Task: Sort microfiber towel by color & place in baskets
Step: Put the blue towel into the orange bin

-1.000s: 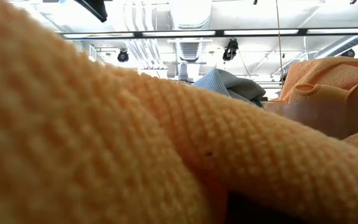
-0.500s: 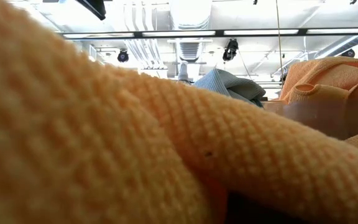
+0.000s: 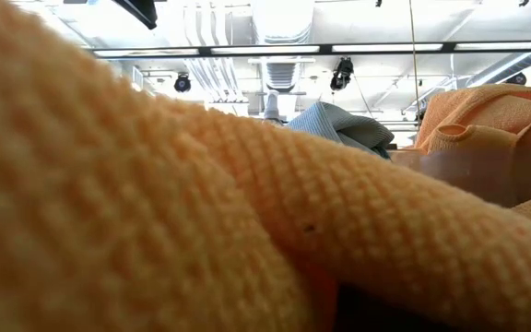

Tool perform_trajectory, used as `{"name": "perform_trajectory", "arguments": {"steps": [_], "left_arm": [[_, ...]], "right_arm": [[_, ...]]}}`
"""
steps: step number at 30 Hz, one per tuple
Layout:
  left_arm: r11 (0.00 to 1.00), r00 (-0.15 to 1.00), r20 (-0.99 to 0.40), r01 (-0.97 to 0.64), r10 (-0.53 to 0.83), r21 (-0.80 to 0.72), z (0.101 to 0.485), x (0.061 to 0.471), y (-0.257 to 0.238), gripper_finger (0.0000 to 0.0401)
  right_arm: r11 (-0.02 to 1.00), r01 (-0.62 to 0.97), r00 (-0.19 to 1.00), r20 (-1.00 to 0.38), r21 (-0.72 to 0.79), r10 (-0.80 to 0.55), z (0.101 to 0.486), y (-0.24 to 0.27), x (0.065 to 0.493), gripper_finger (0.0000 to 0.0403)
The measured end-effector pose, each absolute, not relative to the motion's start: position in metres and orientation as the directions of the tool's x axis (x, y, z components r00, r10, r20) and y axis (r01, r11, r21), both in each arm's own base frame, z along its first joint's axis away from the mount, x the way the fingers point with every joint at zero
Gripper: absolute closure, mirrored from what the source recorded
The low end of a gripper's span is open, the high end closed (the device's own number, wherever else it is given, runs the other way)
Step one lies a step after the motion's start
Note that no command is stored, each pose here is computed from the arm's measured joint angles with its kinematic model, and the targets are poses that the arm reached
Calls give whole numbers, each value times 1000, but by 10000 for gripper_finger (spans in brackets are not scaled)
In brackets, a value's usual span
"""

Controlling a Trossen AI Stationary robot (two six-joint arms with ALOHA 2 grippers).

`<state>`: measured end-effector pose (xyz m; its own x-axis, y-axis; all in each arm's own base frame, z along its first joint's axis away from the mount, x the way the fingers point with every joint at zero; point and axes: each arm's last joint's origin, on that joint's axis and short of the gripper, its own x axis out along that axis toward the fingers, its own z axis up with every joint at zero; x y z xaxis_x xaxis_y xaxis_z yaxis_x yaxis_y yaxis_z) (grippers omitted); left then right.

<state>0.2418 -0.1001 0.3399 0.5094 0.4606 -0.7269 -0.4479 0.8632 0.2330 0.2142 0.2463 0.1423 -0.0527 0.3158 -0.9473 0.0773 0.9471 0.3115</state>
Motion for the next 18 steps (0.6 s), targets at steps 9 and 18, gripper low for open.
{"name": "perform_trajectory", "arguments": {"steps": [9,18], "left_arm": [[862,513,-727,-458,456,218,340,242,-101,288],[863,514,-728,-455,454,217,340,242,-101,288]], "right_arm": [[934,29,7,-935,356,356,162,251,220,392],[940,-229,213,-929,254,303,201,257,243,393]]}}
